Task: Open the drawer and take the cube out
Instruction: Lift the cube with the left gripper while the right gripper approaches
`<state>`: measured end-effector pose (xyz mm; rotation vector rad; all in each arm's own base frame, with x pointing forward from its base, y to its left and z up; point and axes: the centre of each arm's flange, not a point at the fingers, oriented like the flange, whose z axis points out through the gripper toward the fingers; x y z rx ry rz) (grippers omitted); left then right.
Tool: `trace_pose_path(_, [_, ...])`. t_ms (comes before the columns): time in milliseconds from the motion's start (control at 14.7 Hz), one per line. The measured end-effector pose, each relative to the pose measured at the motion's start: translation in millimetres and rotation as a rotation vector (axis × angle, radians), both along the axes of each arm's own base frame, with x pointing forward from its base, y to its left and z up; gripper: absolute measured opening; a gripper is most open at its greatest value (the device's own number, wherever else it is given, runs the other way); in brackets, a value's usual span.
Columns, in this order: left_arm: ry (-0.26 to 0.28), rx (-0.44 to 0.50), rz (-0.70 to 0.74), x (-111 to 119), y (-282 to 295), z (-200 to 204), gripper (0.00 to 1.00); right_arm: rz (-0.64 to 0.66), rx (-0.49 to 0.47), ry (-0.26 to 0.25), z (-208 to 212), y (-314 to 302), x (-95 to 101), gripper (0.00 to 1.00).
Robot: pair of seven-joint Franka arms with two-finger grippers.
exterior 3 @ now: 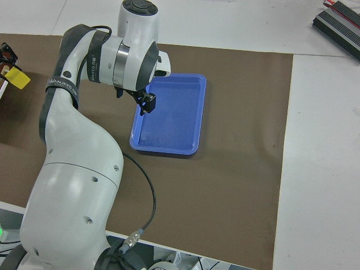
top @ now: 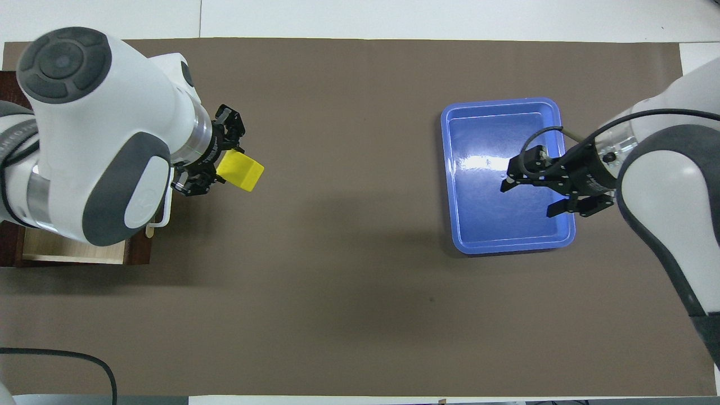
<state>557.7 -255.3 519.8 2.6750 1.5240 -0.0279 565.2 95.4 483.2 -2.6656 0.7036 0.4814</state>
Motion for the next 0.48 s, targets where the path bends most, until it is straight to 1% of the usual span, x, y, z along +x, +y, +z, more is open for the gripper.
trace_pose_path(136, [-0.006, -0.049, 0.136, -6, -9, -8, 0.55, -0.108, 0.053, 0.078, -25, 30, 3.1, 1.00])
trace_pose_path(340, [-0.027, -0.084, 0.255, -19, -34, -16, 0.55, -0.241, 0.112, 0.190, -57, 75, -7.0, 1.00])
trace_pose_path(408, [-0.020, -0.085, 0.285, -25, -42, -21, 0.55, -0.280, 0.123, 0.228, -67, 86, -9.6, 1.00])
trace_pose_path(476, [-0.008, -0.081, 0.317, -30, -48, -27, 0.55, -0.315, 0.129, 0.253, -78, 97, -9.8, 1.00])
